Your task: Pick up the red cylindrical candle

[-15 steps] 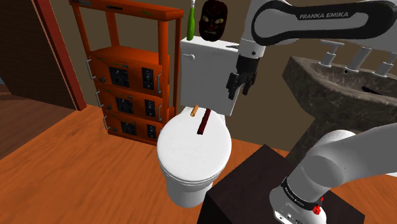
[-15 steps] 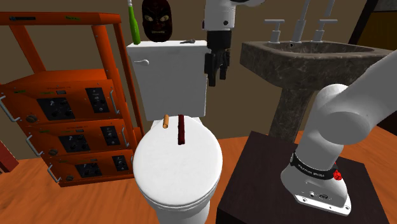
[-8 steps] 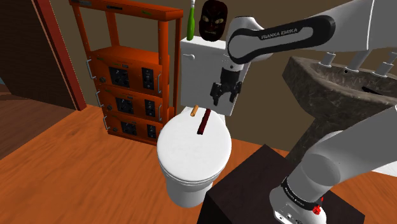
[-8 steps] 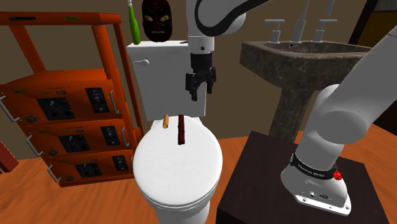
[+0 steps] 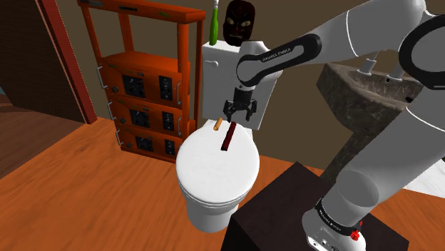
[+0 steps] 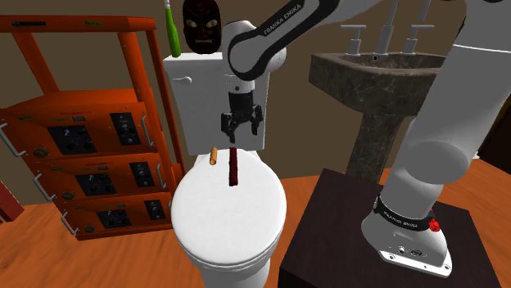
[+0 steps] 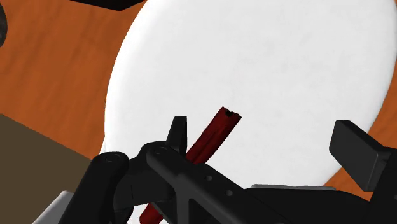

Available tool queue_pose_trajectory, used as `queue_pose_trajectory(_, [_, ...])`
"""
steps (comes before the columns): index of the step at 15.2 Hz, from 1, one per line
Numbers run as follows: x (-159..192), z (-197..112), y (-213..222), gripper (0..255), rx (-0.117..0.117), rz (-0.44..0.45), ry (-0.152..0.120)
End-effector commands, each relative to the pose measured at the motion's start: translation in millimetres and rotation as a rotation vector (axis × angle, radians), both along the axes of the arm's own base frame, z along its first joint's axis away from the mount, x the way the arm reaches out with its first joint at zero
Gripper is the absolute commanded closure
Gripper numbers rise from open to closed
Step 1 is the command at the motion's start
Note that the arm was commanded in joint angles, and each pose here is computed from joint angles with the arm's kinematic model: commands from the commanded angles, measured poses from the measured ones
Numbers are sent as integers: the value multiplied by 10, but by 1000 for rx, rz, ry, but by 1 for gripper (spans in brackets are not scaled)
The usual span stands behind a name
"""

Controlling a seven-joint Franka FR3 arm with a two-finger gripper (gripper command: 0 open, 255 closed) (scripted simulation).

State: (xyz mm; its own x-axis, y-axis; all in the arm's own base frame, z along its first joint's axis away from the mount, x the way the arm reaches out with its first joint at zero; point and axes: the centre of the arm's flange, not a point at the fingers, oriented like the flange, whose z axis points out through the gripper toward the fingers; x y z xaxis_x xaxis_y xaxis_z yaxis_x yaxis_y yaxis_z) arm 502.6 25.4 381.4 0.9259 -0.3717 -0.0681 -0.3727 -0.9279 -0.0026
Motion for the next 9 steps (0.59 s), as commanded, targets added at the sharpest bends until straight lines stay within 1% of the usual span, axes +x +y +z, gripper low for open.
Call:
queue_pose_trajectory(1, [171, -191, -82, 0, -7, -52, 2])
queue_pose_trajectory(9, [796, -961, -444, 0, -32, -251, 14])
